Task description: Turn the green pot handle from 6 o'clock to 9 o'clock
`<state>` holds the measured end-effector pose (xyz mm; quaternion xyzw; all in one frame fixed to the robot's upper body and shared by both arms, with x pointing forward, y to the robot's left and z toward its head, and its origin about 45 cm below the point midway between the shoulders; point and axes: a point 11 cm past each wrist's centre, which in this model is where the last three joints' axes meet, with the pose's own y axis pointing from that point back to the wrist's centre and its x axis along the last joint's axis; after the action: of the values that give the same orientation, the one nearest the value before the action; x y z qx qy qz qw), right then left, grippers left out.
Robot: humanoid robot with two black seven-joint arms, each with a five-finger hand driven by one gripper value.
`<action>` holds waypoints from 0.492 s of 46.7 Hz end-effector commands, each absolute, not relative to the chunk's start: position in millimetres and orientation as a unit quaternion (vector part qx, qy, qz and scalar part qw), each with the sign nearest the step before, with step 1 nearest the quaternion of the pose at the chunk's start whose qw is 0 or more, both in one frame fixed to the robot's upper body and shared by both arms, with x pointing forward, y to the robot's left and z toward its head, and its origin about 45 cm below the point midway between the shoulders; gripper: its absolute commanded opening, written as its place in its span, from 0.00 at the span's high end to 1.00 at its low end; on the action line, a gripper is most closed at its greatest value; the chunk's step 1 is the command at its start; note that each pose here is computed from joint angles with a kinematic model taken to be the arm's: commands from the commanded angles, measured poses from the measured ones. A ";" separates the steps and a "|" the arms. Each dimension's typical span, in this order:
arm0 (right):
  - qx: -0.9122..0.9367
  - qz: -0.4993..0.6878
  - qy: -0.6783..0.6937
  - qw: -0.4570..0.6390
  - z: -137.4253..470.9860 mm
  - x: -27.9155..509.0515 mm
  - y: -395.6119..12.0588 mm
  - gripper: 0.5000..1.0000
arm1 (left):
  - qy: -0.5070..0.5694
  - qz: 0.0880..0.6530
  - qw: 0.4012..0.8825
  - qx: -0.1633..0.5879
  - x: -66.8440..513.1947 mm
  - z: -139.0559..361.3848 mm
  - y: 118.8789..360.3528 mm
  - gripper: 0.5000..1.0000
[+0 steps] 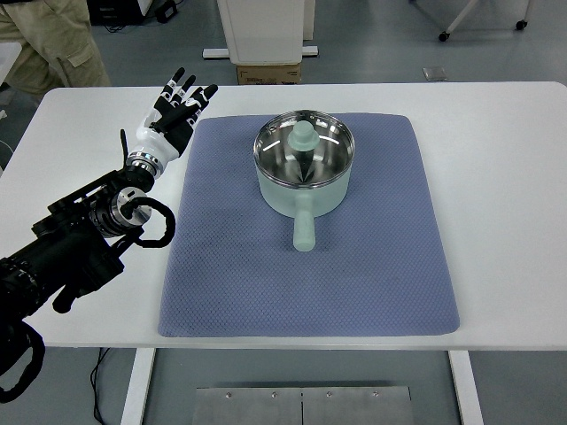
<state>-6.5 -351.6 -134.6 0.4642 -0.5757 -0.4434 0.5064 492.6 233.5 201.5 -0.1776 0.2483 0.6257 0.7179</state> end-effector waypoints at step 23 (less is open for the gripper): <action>0.464 -0.443 -0.576 0.506 -134.6 -6.3 -351.6 0.00 | 0.249 0.627 0.717 -0.179 492.5 201.3 234.9 0.00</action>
<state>-6.3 -351.6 -134.6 0.4643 -0.5758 -0.4434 0.5063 492.7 234.3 201.8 -0.1788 0.2484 0.6264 0.7169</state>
